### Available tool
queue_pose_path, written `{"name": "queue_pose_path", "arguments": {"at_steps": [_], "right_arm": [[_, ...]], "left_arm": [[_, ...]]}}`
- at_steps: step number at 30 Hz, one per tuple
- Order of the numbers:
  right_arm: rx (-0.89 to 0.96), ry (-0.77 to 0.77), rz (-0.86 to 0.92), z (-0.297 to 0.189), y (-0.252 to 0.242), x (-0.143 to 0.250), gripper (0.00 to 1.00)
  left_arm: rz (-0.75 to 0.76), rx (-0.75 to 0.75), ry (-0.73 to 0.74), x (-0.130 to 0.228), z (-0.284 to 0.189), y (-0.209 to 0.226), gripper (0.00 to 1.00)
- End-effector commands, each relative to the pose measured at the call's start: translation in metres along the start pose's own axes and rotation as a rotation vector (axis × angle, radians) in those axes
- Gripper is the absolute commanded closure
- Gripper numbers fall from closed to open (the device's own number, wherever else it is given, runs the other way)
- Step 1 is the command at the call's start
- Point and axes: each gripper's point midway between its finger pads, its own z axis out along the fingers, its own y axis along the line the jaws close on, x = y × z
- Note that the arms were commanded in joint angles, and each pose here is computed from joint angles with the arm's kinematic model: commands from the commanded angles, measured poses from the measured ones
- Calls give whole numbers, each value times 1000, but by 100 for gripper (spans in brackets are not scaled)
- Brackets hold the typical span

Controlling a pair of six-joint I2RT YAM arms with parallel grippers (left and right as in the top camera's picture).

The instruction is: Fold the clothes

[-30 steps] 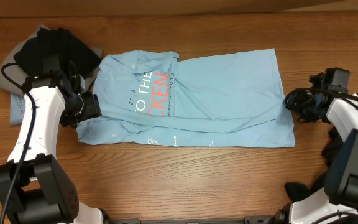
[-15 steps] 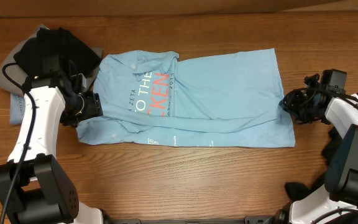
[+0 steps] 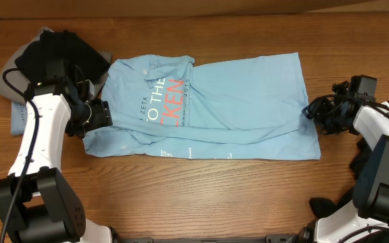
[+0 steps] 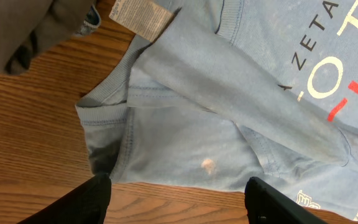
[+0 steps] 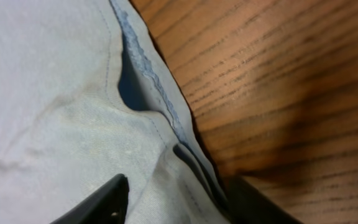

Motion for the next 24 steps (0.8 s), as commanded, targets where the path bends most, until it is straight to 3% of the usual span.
{"name": "queue_pose_path", "arguments": {"at_steps": [1,7,15,24], "right_arm": [[19,-34,-17,-2,-2,-11,45],[4,-83,-43,-1,5,-23,55],[121,-64,-90,19,1,-14,55],[148,-48,-99,24,-1,-9,77]], "left_arm": [[21,13,-28,-8,-7,-2,28],[21,13,-28,-9,-7,-2,28],[21,15,-35,-10,-7,-2,28],[22,40,-32,-10,-7,-6,26]]}}
